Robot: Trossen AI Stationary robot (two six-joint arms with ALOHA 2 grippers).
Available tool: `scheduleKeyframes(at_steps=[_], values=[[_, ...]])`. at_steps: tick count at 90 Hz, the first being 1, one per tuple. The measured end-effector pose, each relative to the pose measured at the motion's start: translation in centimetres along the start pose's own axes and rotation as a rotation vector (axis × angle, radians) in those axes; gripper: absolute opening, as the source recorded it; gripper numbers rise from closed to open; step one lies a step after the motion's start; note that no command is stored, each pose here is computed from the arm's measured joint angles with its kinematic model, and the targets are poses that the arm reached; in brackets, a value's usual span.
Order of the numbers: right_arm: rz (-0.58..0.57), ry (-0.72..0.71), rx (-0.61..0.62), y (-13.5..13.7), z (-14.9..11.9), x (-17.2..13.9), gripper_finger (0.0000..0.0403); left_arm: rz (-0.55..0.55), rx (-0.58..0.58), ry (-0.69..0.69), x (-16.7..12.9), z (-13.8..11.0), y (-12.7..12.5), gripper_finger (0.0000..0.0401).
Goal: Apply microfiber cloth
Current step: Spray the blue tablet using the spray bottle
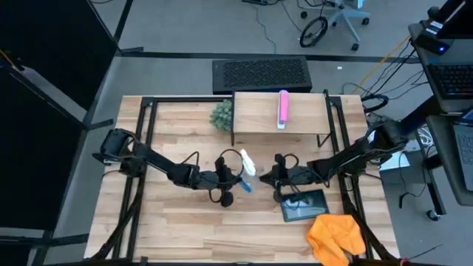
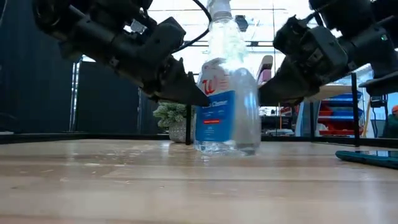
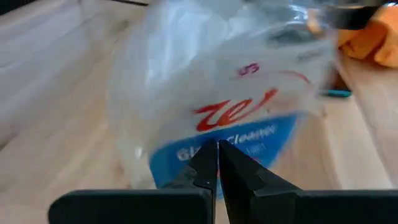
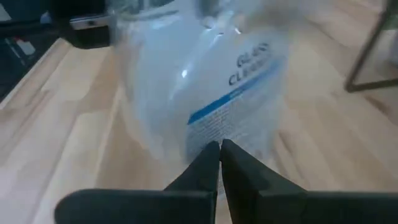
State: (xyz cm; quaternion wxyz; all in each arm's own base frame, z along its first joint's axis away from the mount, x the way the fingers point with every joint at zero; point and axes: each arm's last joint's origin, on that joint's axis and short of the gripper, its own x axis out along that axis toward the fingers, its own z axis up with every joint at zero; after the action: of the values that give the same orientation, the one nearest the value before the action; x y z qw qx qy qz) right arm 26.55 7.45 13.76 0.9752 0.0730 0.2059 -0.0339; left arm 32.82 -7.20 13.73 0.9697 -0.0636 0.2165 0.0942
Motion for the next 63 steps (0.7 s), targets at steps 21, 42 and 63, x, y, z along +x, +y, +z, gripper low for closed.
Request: scheduleKeyframes(at_steps=[21,42,63], values=[[-0.015,0.102,-0.037,1.2,0.1,2.3,0.0,0.018,0.018,0.043,0.0,-0.4,0.1,0.0],[-0.045,0.271,0.01,1.0,1.0,-0.2,0.0002,-0.024,0.058,0.101,-1.3,-0.5,-0.9,0.0],[-0.148,0.576,0.315,1.1,1.2,-7.0,0.0073,-0.208,0.051,0.116,-4.0,0.2,-3.6,0.0]])
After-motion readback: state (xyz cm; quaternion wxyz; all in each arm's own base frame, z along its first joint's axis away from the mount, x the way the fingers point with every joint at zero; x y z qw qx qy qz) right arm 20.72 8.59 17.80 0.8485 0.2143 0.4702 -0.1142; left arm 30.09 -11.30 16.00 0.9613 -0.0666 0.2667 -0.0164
